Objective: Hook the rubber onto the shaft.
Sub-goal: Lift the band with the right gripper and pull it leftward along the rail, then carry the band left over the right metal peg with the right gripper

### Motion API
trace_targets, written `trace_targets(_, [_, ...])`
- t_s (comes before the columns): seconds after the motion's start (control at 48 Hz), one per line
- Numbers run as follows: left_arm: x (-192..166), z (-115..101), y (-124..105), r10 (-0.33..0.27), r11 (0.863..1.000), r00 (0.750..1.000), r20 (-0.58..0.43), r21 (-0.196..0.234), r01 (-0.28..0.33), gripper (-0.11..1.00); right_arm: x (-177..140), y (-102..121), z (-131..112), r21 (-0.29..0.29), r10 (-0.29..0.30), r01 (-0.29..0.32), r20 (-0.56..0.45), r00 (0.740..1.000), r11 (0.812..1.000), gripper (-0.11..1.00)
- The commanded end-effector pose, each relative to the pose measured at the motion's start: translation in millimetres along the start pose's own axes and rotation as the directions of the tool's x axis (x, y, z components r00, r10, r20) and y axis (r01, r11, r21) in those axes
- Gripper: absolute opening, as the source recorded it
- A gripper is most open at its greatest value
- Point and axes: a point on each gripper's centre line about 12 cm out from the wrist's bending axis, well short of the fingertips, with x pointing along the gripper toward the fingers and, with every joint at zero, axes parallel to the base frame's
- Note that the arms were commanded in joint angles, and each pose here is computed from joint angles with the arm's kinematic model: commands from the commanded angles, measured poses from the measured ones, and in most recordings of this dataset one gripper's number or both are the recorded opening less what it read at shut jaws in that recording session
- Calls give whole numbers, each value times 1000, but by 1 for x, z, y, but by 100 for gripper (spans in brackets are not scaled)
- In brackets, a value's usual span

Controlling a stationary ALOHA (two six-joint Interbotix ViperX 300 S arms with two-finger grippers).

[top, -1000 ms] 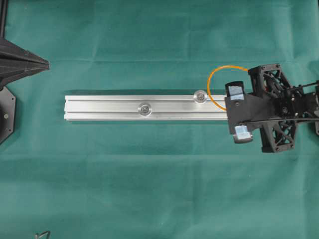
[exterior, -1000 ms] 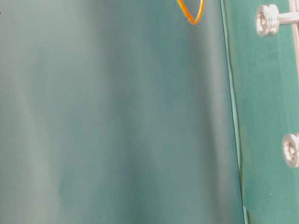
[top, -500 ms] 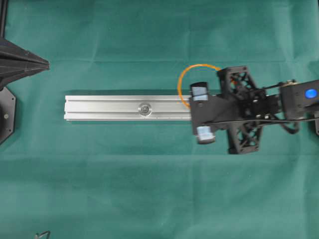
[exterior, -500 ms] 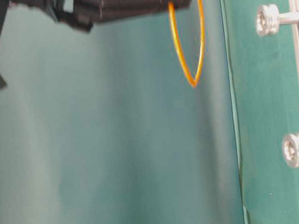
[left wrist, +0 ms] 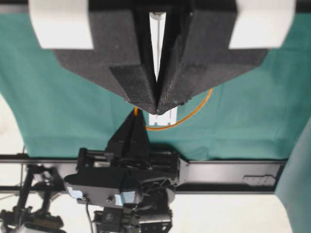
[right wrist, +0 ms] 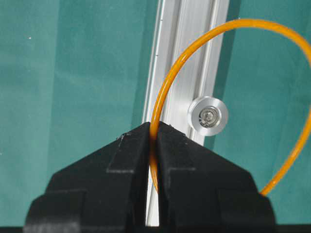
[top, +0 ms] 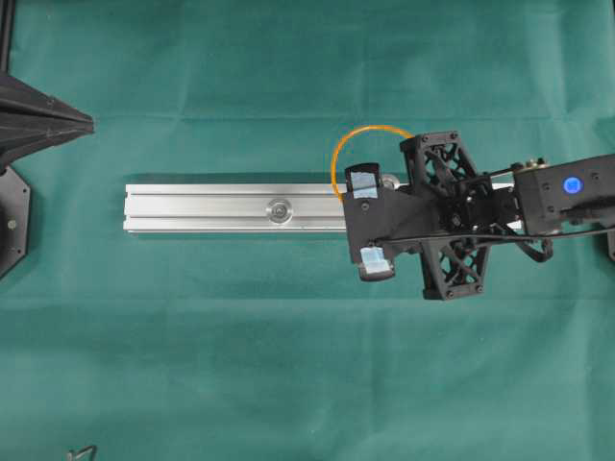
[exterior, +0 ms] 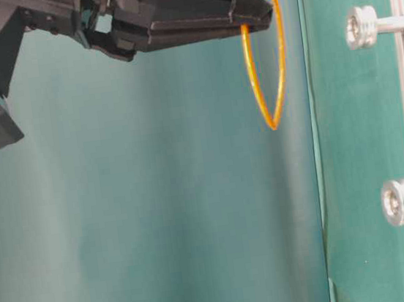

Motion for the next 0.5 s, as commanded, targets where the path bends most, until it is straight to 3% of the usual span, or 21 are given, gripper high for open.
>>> trace_targets(0.0, [1,5,1,4,1000,1000,12,3,-4,0,-7,-1,2,3,2,-2,23,1000,1000,5])
trace_targets(0.479, [1,5,1,4,1000,1000,11,3,-4,0,18,4,-15,4,33,-34,42,999,999,5])
